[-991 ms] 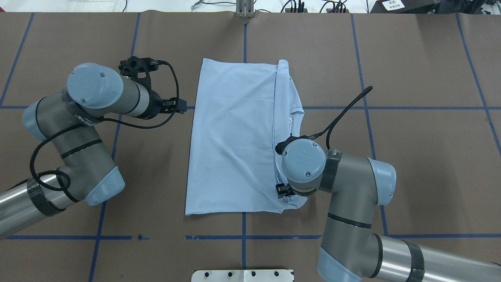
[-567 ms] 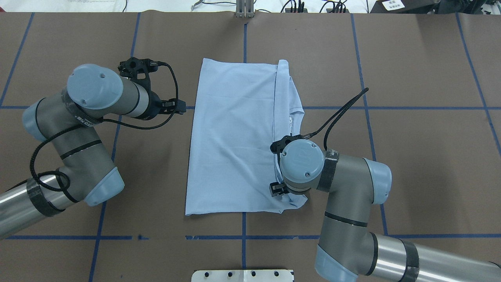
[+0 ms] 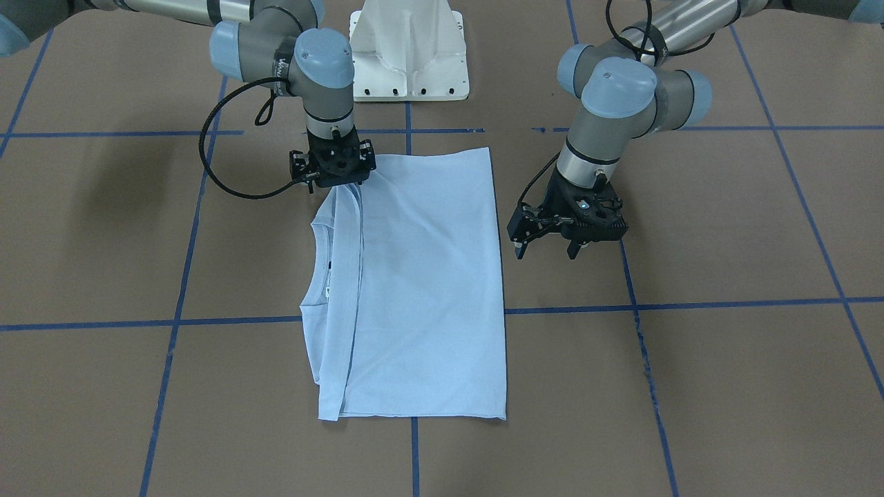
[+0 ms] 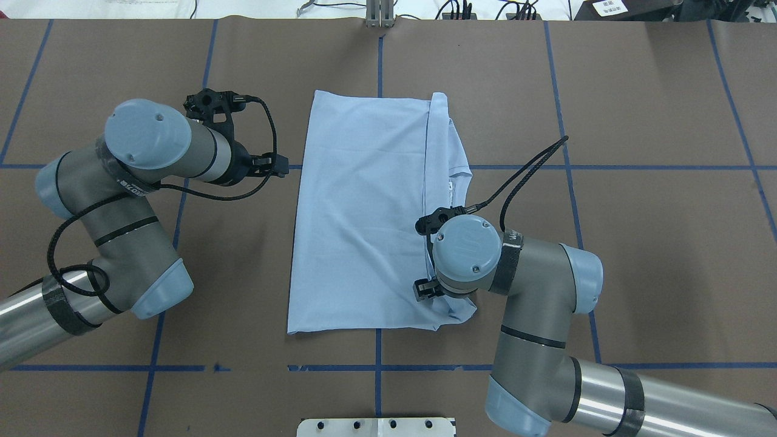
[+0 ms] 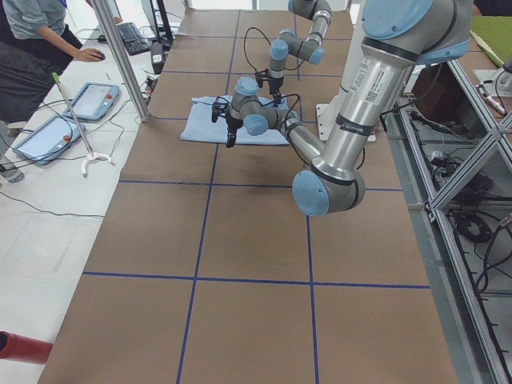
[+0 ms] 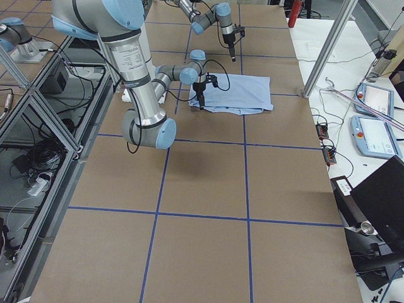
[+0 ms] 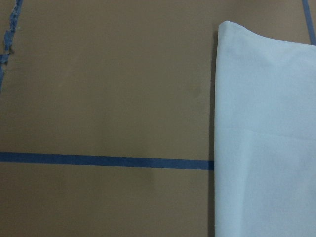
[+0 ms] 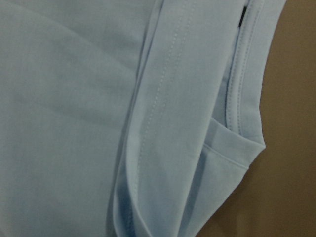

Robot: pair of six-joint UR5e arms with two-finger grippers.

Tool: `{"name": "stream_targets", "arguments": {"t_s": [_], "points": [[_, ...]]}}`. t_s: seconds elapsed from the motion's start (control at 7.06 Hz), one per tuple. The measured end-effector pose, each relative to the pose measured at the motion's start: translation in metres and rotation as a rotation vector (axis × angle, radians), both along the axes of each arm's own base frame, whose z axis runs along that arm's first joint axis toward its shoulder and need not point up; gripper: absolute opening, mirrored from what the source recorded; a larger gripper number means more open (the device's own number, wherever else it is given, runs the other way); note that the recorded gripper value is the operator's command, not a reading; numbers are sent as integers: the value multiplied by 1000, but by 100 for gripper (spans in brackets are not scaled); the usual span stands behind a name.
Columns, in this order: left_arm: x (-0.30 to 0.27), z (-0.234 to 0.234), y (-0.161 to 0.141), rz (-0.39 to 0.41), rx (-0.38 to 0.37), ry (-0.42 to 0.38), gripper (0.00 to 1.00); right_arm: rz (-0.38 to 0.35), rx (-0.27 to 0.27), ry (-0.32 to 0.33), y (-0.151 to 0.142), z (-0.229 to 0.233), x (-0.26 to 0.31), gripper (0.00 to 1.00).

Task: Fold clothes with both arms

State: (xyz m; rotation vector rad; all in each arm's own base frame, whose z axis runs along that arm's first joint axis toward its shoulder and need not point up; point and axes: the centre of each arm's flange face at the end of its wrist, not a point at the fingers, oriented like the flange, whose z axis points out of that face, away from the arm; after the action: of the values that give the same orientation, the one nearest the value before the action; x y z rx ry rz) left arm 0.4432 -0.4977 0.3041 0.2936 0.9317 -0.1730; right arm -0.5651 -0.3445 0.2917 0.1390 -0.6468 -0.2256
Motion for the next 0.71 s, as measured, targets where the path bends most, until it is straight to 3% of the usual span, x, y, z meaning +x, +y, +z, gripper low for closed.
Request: {"name": "stream_targets", "arguments": {"t_s": [0.71], "points": [[2,-6,-1,-2,1,9,100,32,-10,29,-17,16,14,100]]}}
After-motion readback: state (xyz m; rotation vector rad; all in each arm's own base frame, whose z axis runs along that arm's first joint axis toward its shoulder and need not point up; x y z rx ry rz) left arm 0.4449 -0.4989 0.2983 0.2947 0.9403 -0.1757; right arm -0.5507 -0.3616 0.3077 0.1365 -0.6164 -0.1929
